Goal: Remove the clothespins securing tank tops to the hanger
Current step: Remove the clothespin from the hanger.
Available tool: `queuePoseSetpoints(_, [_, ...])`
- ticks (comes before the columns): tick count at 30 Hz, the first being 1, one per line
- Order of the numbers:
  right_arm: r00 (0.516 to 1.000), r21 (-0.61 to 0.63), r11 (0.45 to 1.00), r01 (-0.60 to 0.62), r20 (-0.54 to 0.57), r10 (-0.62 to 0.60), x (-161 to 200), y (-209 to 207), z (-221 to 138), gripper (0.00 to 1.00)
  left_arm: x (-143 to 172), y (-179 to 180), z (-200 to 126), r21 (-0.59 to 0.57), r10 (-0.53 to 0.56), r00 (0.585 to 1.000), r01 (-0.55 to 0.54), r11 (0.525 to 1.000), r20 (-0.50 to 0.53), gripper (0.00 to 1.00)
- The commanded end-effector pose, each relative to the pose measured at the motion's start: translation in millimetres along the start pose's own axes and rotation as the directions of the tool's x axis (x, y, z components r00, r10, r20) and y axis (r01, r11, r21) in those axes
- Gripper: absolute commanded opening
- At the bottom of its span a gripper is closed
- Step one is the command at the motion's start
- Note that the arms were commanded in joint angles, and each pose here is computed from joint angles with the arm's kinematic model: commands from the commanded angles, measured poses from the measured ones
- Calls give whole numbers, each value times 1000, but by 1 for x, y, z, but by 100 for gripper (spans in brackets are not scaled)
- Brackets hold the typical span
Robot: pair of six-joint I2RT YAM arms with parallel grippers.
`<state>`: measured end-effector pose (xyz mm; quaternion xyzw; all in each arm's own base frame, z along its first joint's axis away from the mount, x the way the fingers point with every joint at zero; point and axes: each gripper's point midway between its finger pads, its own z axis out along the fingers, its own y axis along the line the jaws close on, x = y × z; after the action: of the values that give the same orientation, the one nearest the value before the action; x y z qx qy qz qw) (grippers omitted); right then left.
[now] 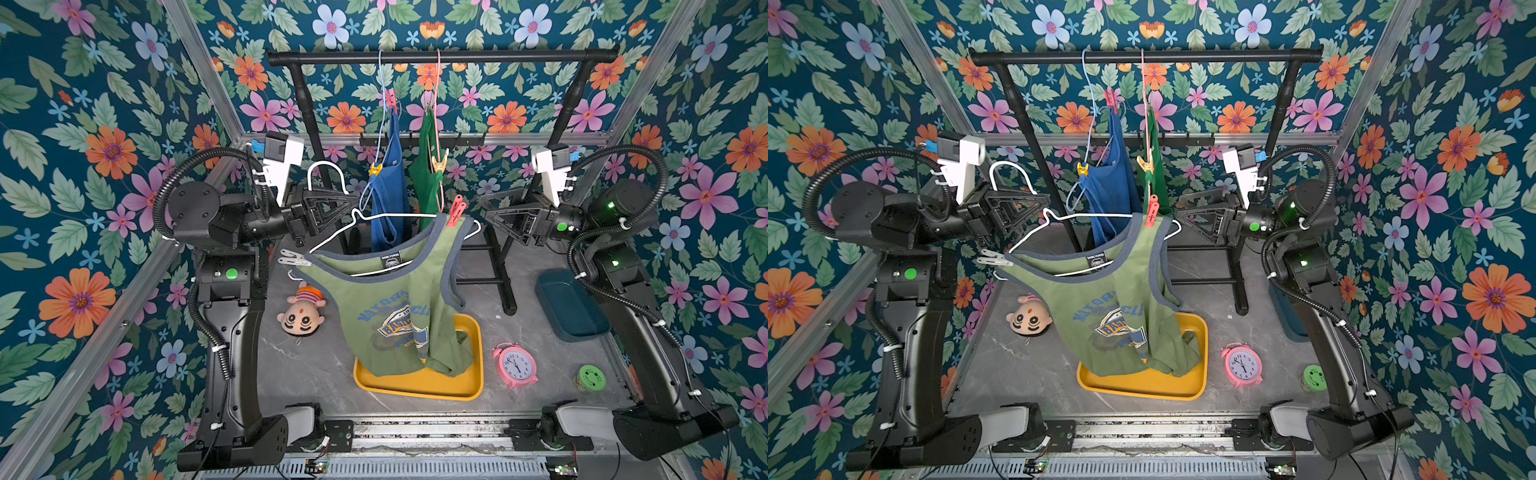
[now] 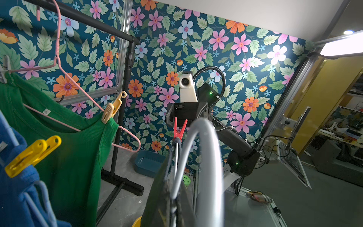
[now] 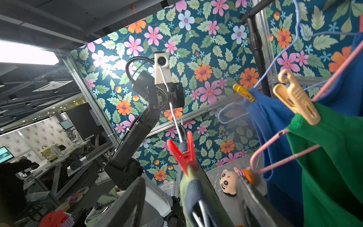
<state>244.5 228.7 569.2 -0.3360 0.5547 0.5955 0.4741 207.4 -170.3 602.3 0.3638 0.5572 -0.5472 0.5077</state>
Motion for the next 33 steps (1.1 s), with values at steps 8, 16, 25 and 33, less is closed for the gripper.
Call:
queuePoseSetpoints(8, [998, -95, 994, 44, -48, -49, 5, 10, 28, 66, 4, 8, 0, -1, -13, 1000, 13, 1000, -1, 0])
queuePoseSetpoints(16, [997, -97, 993, 62, -50, -67, 6, 3, 38, 65, 1, 4, 1, 11, -8, 1000, 8, 1000, -3, 0])
queuePoseSetpoints(25, [997, -136, 989, 63, -39, -69, 0, 2, 46, 61, 4, 4, 1, 15, -17, 1000, 17, 1000, -7, 0])
queuePoseSetpoints(33, [997, -162, 985, 54, -40, -62, 1, 5, 46, 52, 4, 3, 1, 15, -15, 1000, 15, 1000, -6, 0])
